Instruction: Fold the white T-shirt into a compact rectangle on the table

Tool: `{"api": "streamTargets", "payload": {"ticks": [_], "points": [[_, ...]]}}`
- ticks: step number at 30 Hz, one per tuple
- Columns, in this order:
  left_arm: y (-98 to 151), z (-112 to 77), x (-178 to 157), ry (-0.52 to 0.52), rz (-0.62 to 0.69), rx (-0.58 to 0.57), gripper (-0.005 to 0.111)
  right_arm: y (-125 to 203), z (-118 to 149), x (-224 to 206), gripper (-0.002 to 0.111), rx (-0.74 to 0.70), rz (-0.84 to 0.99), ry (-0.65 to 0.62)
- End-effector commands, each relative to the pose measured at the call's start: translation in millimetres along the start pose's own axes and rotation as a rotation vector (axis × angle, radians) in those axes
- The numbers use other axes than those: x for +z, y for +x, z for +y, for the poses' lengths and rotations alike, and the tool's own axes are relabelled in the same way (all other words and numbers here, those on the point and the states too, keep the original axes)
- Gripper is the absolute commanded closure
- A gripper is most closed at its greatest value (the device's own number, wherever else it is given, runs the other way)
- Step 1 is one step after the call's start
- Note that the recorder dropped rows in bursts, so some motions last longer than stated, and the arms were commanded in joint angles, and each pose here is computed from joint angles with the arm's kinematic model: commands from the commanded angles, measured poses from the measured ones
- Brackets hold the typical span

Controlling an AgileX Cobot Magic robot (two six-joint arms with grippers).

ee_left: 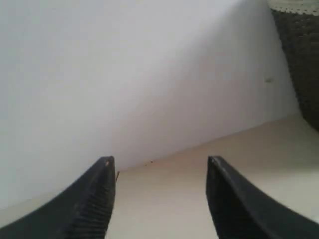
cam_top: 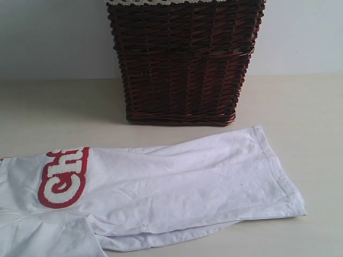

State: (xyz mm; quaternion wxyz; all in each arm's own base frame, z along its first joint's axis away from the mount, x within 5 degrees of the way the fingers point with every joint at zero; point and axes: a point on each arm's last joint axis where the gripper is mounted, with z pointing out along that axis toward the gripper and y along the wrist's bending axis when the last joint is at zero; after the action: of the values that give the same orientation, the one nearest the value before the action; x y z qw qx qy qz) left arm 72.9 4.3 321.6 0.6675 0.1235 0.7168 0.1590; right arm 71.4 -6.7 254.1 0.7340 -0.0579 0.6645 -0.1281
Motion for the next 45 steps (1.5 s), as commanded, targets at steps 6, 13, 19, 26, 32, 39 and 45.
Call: {"api": "streamTargets", "payload": {"ticks": [6,13,19,26,32,39,45], "points": [[-0.5,4.3,-1.3,-0.055,0.004,0.009,0.053,37.3,14.9,-12.4,0.064,0.042,0.177,-0.095],[-0.5,4.4,-1.3,-0.056,0.004,0.011,0.053,56.4,21.2,-14.6,0.083,0.046,0.26,-0.129],[19.4,-5.4,2.9,0.028,0.18,-0.098,0.053,56.7,21.4,-14.7,0.083,0.053,0.264,-0.13],[65.8,-24.4,48.0,0.281,0.662,-0.018,0.089,56.2,21.0,-14.5,0.083,0.05,0.257,-0.126],[55.4,-26.3,90.7,0.424,0.745,-0.056,0.103,56.1,20.9,-14.5,0.083,0.052,0.256,-0.125],[93.2,-50.9,148.8,0.685,0.794,0.038,0.107,56.1,20.9,-14.5,0.083,0.052,0.256,-0.125],[118.7,-70.5,169.0,0.832,0.768,0.049,0.107,56.1,20.9,-14.5,0.083,0.052,0.256,-0.125]]}}
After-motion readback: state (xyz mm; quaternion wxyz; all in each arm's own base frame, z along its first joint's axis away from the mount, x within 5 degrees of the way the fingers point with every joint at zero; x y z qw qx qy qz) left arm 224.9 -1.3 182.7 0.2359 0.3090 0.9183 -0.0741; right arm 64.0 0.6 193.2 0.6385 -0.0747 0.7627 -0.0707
